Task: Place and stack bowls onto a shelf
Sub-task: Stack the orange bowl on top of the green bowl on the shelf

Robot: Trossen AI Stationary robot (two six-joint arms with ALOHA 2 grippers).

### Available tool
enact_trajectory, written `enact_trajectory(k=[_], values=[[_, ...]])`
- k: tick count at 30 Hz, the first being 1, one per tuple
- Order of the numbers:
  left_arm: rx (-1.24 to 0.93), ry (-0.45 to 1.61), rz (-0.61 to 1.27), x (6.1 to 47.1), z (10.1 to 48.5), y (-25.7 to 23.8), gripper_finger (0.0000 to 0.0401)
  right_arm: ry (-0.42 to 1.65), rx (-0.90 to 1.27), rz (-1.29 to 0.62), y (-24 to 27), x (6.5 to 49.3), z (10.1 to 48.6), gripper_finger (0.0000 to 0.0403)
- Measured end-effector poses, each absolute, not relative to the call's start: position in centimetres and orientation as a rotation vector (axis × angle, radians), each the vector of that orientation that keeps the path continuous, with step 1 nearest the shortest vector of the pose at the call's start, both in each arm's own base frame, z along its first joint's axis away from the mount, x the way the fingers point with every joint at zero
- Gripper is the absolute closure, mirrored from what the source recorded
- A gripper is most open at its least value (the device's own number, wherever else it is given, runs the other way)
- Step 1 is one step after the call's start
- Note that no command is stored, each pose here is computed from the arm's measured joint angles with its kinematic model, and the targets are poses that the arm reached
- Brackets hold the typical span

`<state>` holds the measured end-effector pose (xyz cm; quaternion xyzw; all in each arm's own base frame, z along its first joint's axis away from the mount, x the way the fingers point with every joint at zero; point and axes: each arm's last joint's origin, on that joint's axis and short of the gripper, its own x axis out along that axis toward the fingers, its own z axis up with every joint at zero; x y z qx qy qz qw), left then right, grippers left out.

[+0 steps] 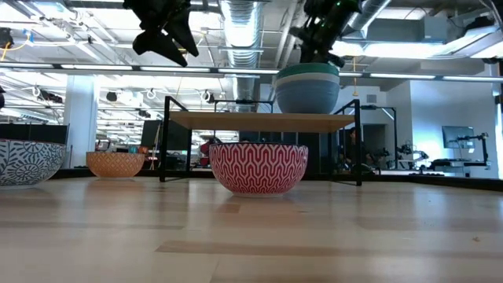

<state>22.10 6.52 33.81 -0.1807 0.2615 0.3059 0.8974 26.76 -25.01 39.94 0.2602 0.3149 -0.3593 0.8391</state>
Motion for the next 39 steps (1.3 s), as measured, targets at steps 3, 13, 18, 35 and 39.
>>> enact_trajectory(k=[3, 13, 18, 35, 39], values=[[-0.374, 0.540, 0.633, 22.1, 33.8, 6.5, 0.0195, 0.656, 0.524, -0.746, -23.3, 25.6, 41.6, 0.0281], [-0.309, 0.308, 0.585, 23.8, 35.8, 3.8, 0.0195, 0.599, 0.538, -0.656, -18.3, 22.0, 43.1, 0.0281], [-0.254, 0.254, 0.513, 25.9, 35.7, 2.3, 0.0195, 0.542, 0.587, -0.583, -14.4, 19.6, 41.2, 0.0281], [-0.423, -0.044, 0.220, 35.2, 32.0, -2.3, 0.0195, 0.497, 0.672, -0.333, -3.6, 11.2, 38.2, 0.0281], [-0.467, -0.055, 0.222, 35.7, 31.2, -4.7, 0.0195, 0.609, 0.676, -0.305, -2.8, 11.0, 36.7, 0.0281]])
